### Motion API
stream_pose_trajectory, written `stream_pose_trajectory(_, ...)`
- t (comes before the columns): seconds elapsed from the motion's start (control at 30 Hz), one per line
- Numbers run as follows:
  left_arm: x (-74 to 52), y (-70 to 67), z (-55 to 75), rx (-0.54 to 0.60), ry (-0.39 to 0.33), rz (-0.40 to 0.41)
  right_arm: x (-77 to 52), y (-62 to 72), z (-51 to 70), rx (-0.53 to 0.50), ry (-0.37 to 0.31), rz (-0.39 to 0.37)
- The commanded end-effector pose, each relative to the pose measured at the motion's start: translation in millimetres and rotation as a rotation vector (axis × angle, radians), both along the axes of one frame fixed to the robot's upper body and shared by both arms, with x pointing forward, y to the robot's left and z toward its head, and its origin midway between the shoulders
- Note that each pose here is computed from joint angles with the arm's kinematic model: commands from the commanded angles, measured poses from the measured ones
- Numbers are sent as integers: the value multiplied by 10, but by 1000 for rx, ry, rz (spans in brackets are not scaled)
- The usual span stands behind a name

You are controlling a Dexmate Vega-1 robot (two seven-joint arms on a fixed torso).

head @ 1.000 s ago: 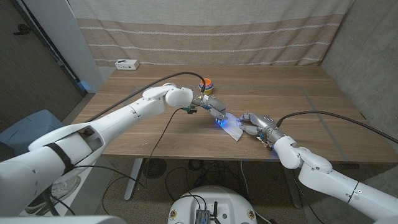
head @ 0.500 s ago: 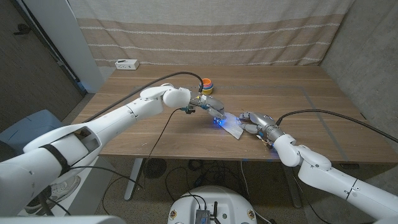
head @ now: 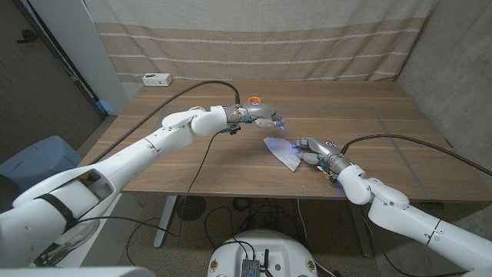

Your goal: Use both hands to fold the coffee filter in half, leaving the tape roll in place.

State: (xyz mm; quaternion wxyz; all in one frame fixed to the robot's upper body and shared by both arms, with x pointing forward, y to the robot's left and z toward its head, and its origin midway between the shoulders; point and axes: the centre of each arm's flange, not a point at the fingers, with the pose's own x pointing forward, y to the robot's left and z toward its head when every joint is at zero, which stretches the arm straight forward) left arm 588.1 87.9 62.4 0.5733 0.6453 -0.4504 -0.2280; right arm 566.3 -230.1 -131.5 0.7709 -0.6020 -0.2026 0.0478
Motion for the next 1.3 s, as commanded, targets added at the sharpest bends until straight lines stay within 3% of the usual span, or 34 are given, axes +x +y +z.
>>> stream_pose_trajectory(0.03,-22,267,39,-221,-6,-34,-29,-29,73,98,-45,28)
stream_pose_trajectory(0.37,38,444,-48,-314,75,-35,-90,-144,178,382,-104,126)
stream_pose_trajectory(0.6,59,573,-83,-402,93,-47,-91,-210,285,534,-143,184)
stream_pose_trajectory(1.0,93,947,-128,-680,101,-77,-69,-324,495,674,-221,217)
stream_pose_trajectory(1.3,136,1179,-186,-822,178,-88,-41,-373,599,717,-238,231)
